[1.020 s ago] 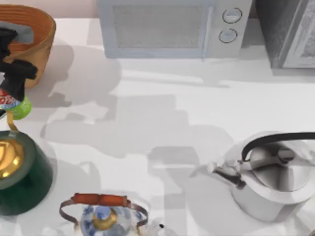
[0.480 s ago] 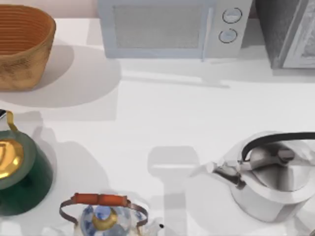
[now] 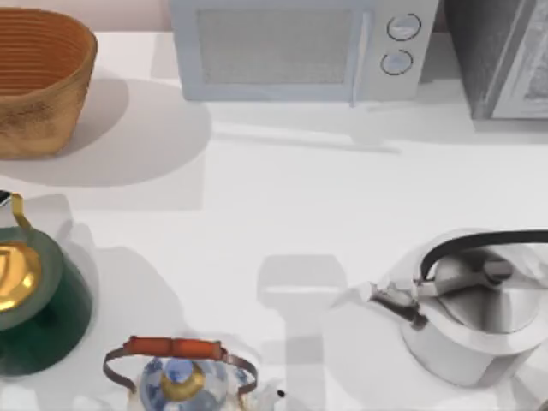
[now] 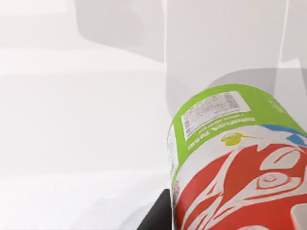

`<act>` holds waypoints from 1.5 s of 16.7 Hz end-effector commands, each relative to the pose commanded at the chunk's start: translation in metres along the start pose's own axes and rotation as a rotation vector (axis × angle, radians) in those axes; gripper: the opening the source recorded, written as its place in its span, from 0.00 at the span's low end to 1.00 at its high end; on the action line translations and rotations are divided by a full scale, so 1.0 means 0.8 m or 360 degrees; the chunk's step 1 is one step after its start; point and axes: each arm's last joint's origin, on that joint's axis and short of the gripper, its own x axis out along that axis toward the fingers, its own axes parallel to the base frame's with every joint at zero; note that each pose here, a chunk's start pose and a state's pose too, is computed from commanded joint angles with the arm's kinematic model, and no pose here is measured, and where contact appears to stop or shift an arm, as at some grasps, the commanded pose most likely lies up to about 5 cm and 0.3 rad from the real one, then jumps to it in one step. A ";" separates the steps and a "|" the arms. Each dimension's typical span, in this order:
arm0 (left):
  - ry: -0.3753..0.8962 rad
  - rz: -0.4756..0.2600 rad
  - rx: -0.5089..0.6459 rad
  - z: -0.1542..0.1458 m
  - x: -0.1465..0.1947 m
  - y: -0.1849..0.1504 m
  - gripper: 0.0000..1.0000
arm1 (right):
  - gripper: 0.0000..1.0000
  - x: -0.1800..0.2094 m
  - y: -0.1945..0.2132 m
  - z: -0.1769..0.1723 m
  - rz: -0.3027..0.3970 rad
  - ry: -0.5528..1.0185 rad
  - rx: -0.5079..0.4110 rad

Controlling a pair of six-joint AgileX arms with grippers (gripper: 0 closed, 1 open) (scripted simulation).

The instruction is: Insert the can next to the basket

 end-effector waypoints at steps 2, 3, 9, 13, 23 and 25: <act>0.0001 -0.0001 -0.0003 0.000 0.003 0.000 0.00 | 1.00 0.000 0.000 0.000 0.0000 0.0000 0.0000; 0.0001 -0.0001 -0.0004 0.000 0.005 0.001 0.00 | 1.00 0.000 0.000 0.000 0.0000 0.0000 0.0000; 0.0001 -0.0001 -0.0004 0.000 0.005 0.001 0.23 | 1.00 0.000 0.000 0.000 0.0000 0.0000 0.0000; 0.0001 -0.0001 -0.0004 0.000 0.005 0.001 0.53 | 1.00 0.000 0.000 0.000 0.0000 0.0000 0.0000; 0.0001 -0.0001 -0.0004 0.000 0.005 0.001 1.00 | 1.00 0.000 0.000 0.000 0.0000 0.0000 0.0000; 0.0001 -0.0001 -0.0004 0.000 0.005 0.001 1.00 | 1.00 0.000 0.000 0.000 0.0000 0.0000 0.0000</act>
